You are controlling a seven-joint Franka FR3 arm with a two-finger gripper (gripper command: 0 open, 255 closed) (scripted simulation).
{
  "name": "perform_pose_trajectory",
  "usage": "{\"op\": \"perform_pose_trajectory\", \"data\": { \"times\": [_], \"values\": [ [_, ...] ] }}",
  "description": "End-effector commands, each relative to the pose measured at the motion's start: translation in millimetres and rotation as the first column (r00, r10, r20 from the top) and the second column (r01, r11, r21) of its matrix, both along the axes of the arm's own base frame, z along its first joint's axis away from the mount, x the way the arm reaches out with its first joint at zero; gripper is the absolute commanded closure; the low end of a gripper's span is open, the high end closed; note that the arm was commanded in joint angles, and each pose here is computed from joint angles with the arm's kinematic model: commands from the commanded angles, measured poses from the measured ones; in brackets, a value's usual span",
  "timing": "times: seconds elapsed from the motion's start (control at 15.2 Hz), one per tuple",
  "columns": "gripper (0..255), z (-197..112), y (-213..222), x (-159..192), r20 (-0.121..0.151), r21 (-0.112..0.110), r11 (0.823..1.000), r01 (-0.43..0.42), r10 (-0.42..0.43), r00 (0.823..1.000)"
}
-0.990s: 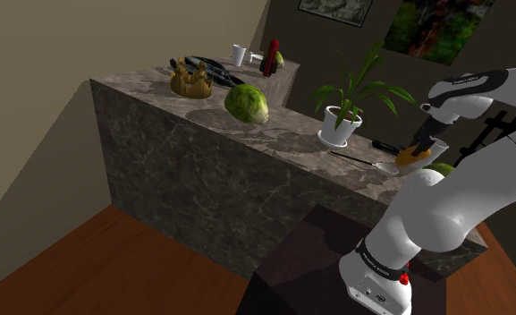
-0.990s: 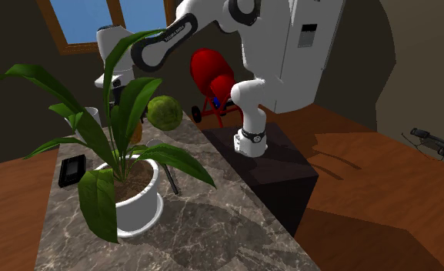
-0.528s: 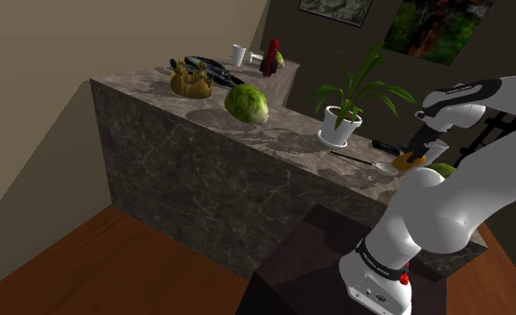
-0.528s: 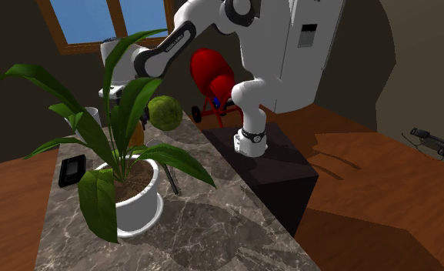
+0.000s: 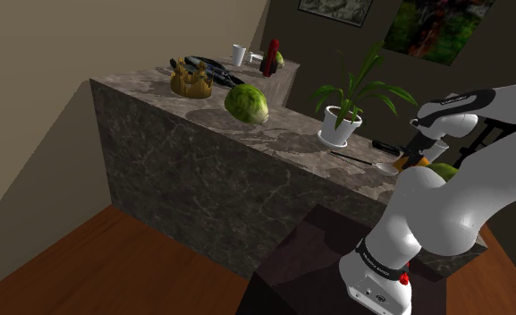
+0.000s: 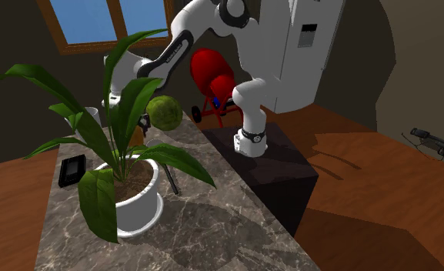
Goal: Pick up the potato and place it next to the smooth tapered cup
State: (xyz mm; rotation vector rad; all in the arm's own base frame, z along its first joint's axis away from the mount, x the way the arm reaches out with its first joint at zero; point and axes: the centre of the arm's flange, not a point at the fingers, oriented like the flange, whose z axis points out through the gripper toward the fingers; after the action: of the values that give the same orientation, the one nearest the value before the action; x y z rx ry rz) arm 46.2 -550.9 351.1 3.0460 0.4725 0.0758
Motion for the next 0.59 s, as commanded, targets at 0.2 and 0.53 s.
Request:
{"op": "perform_pose_trajectory", "data": {
  "times": [0.2,0.53],
  "values": [
    [255,-8.1,3.6,1.7,0.0,0.011,1.0,-0.003,0.003,1.0],
    [0,-8.3,3.4,1.3,0.0,0.011,1.0,-0.003,0.003,1.0]
  ]
}}
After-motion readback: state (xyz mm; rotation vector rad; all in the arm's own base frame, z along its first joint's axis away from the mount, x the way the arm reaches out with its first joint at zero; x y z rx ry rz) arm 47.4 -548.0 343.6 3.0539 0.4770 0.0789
